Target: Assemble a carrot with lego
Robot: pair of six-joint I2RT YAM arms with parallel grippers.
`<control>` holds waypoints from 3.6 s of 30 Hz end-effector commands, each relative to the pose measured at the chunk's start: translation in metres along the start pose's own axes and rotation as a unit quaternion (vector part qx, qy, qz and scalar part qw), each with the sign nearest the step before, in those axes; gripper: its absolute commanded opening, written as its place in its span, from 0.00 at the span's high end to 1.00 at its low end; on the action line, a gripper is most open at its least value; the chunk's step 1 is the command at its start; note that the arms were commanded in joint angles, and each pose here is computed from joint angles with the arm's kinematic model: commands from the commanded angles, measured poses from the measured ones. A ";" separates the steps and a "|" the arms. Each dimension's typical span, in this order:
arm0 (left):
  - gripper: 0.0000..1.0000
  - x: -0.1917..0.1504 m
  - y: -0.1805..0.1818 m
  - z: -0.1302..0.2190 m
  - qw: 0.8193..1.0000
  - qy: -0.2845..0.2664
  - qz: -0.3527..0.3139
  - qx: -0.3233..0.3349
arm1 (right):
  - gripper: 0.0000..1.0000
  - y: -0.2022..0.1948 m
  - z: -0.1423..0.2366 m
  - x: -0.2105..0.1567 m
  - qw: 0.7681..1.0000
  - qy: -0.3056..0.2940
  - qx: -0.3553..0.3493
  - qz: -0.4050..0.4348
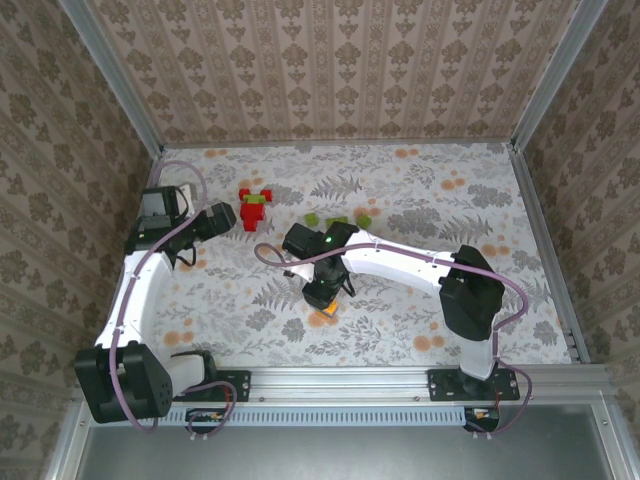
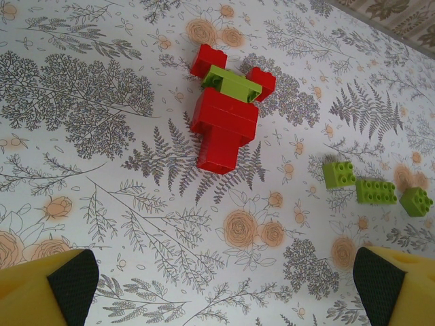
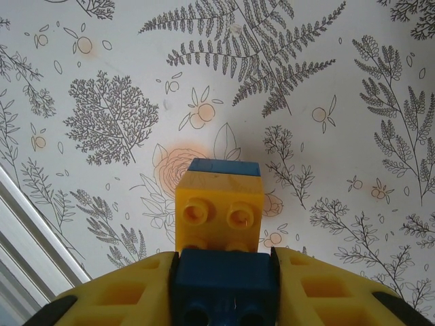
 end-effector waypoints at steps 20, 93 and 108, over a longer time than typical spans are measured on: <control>0.00 0.009 -0.004 0.007 1.000 -0.010 -0.011 -0.001 | 0.67 -0.001 -0.030 -0.028 0.999 0.044 0.003 -0.001; 0.00 0.009 -0.004 0.008 1.000 -0.012 -0.011 -0.002 | 0.62 -0.011 -0.011 0.016 0.999 -0.029 -0.035 0.028; 0.00 0.009 -0.004 0.008 1.000 -0.011 -0.011 -0.003 | 0.34 -0.013 0.008 0.016 0.998 -0.064 -0.018 0.017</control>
Point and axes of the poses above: each hand's point on the last joint's axis, 136 mm out from that joint toward the fingers, its own z axis back along the fingers, its own y axis along the line the jaws close on, x = y × z, the point moved 3 cm from there along z, back along the fingers, and after that the axes turned 15 degrees about -z, right-handed, at the moved point
